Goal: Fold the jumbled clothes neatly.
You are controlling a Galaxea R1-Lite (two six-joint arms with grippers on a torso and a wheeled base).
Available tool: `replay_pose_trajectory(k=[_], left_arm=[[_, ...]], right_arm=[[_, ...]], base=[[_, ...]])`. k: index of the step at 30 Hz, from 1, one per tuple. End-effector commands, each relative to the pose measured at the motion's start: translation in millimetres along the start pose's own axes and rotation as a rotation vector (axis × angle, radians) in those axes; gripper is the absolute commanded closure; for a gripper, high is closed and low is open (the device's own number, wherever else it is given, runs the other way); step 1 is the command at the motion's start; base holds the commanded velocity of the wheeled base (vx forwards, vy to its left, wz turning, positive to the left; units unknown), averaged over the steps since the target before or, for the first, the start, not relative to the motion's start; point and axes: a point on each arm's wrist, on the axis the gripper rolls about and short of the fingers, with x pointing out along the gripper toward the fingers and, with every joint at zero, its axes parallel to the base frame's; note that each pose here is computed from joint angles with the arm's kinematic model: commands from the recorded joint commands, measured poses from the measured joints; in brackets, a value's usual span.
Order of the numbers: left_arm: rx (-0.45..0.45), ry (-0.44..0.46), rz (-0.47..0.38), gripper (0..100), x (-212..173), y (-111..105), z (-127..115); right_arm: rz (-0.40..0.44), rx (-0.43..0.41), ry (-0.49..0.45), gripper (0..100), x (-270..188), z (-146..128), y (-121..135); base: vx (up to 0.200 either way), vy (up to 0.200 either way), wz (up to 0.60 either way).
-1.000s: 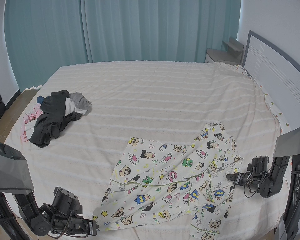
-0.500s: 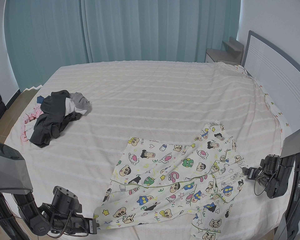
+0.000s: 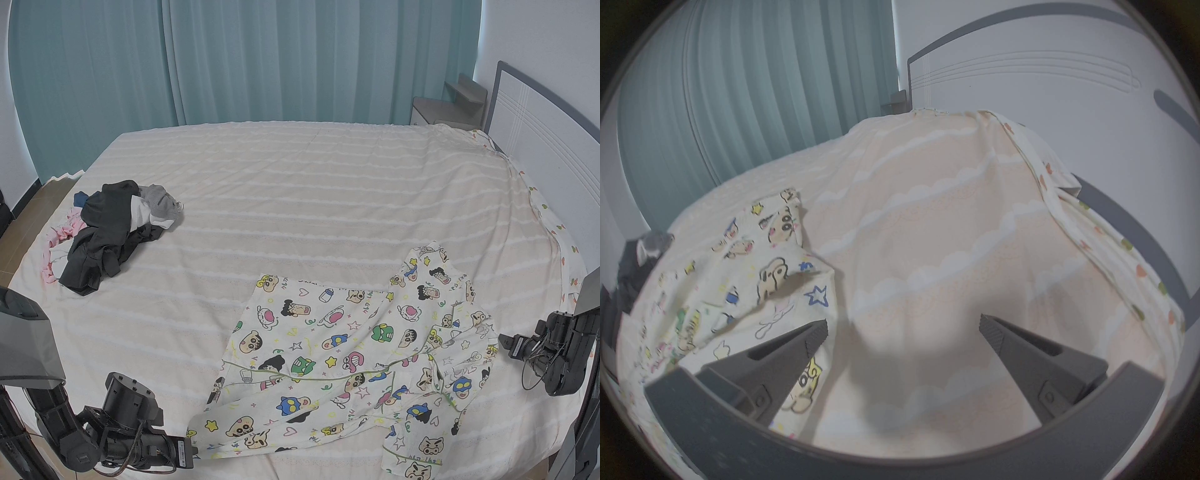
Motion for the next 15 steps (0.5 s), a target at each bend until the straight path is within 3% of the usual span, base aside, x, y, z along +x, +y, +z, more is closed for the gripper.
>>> replay_pose_trajectory(k=[1, 10, 15], left_arm=[[-0.002, 0.017, 0.008, 100, -1.3, 2.1, -4.4], [-0.002, 0.017, 0.010, 100, -1.1, 2.2, -4.5], [-0.003, 0.019, 0.011, 100, -0.9, 2.3, -4.6]], right_arm=[[0.120, 0.117, -0.016, 0, -8.0, 11.1, 5.0], [0.310, 0.195, 0.057, 0, -27.2, 11.2, 13.3], [0.346, 0.184, 0.125, 0, -18.4, -3.0, 23.8]], base=[[0.000, 0.000, 0.00], [0.000, 0.000, 0.00], [0.000, 0.000, 0.00]])
